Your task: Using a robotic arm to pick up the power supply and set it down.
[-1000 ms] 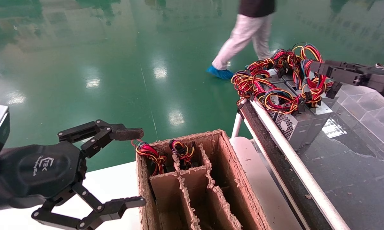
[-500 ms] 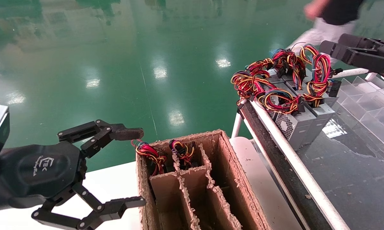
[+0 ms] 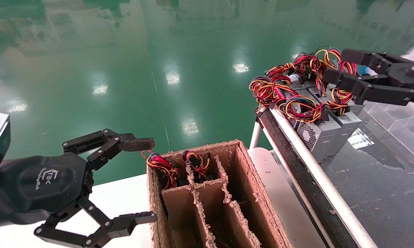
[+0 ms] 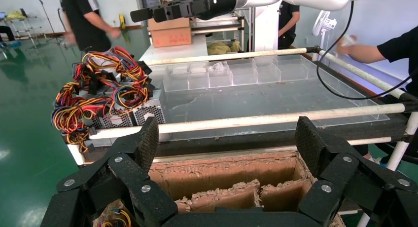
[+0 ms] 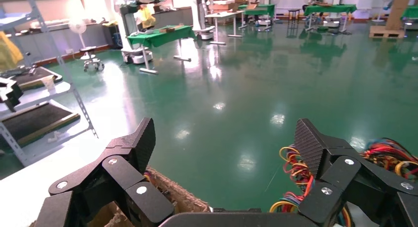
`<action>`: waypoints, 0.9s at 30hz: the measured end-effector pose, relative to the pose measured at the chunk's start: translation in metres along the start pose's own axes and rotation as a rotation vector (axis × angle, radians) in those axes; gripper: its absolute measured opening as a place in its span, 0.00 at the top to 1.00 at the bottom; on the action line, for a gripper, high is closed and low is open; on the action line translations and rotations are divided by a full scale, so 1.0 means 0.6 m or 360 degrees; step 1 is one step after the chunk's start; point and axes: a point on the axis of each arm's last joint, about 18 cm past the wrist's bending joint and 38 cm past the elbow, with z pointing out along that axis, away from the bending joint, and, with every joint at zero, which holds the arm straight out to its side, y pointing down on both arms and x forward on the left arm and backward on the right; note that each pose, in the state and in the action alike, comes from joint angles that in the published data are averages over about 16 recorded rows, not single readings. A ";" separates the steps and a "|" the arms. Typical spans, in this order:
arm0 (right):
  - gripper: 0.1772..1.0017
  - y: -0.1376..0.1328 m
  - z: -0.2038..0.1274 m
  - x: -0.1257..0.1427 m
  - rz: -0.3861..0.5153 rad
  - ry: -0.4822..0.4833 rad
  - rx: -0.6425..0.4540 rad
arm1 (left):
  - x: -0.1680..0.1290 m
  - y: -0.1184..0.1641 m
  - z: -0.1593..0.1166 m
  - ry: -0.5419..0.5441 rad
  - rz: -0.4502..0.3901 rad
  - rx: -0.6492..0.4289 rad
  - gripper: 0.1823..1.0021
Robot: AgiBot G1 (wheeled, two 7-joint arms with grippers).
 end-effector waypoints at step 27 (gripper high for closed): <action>0.00 0.039 0.033 -0.142 -0.0180 -0.0425 -0.0046 | 0.000 0.000 0.000 0.0000 0.0000 0.0000 0.00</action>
